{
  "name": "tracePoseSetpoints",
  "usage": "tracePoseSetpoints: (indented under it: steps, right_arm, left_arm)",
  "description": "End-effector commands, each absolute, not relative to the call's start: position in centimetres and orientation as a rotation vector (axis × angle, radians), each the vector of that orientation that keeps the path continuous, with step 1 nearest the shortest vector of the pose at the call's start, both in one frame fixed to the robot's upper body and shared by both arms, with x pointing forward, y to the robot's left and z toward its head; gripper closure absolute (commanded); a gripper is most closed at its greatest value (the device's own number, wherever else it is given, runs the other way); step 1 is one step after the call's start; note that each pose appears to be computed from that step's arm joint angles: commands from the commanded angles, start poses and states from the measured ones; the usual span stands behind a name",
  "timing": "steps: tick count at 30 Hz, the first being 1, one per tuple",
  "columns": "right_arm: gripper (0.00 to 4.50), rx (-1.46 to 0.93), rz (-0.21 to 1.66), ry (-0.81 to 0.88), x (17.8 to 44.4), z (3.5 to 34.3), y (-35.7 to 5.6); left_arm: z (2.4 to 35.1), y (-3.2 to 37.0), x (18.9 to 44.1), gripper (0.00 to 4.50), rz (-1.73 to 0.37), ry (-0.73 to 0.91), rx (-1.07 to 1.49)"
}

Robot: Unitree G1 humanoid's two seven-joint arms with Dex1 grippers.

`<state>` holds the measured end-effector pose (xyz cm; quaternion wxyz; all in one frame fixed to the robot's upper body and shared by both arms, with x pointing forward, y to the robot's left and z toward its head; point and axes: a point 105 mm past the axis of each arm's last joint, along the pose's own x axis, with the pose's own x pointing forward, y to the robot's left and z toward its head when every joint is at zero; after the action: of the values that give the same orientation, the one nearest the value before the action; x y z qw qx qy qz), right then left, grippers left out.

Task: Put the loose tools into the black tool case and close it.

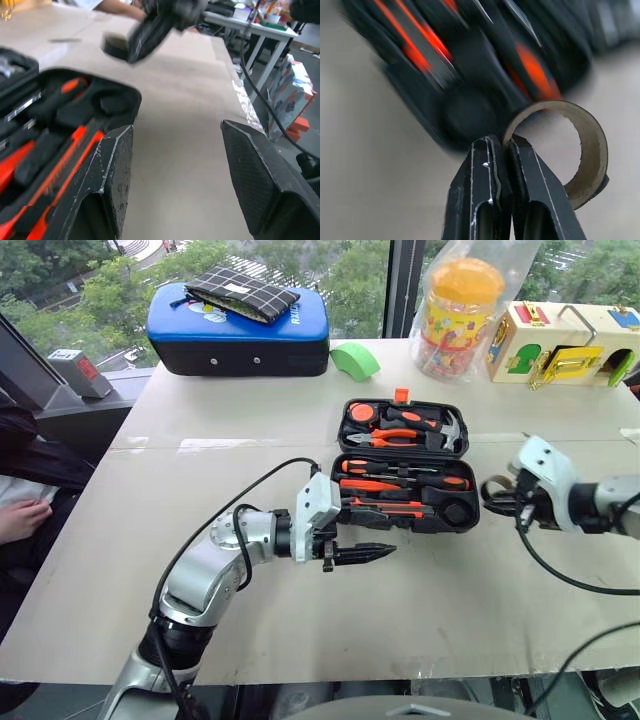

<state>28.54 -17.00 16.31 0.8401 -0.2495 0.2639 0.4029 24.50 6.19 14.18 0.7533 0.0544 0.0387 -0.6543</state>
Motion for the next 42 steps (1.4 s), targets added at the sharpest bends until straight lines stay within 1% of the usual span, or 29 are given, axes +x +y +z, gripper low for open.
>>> tracePoseSetpoints:
  steps: [1, 7, 14, 18, 21, 23, 25, 29, 32, 35, 38, 40, 42]
  right_arm:
    - [4.38, -0.586, 0.854, 0.552, 29.3, 15.5, -16.2]
    - [4.38, -0.608, 0.901, 0.654, 28.9, 13.0, -16.3]
    - [4.38, -0.567, 0.965, 0.730, 28.0, 12.3, -15.7]
    - [4.38, -0.593, 0.990, 0.780, 27.6, 11.7, -16.0]
    - [3.55, -0.619, 0.979, 0.803, 27.8, 11.2, -16.8]
    - [2.59, -0.600, 0.989, 0.794, 27.7, 11.6, -16.7]
    - [1.75, -0.555, 0.998, 0.771, 27.7, 12.4, -16.2]
    - [1.75, -0.427, 1.039, 0.643, 27.2, 15.9, -15.0]
    - [1.75, -0.344, 0.954, 0.540, 28.2, 17.5, -15.1]
    - [1.75, -0.327, 0.831, 0.457, 29.5, 18.2, -15.5]
    - [1.75, -0.258, 0.685, 0.324, 31.0, 19.7, -15.8]
    - [1.75, -0.297, 0.537, 0.327, 32.3, 19.6, -16.9]
    - [1.75, -0.254, 0.422, 0.357, 33.6, 19.0, -18.1]
  left_arm:
    - [15.6, 6.1, 24.1, 1.71, -1.434, 0.010, 0.152]
    - [15.6, 6.2, 24.2, 1.71, -1.397, -0.006, 0.164]
    - [15.5, 6.1, 24.1, 1.71, -1.359, -0.001, 0.140]
    - [15.4, 6.0, 24.1, 1.71, -1.350, -0.005, 0.135]
    - [15.3, 6.0, 24.2, 1.71, -1.343, -0.008, 0.133]
    - [15.3, 6.1, 24.5, 1.71, -1.331, -0.007, 0.132]
    - [15.4, 6.2, 24.7, 1.71, -1.318, -0.008, 0.121]
    - [15.5, 6.5, 26.9, 1.71, -1.196, 0.005, 0.059]
    - [16.0, 6.4, 28.5, 1.71, -1.097, -0.017, 0.029]
    - [16.2, 6.7, 30.4, 1.71, -0.978, -0.022, 0.002]
    - [16.7, 7.1, 33.2, 1.71, -0.826, 0.004, -0.037]
    - [16.6, 7.1, 35.1, 1.71, -0.790, 0.053, -0.044]
    - [16.4, 7.5, 37.2, 1.71, -0.731, 0.096, -0.063]
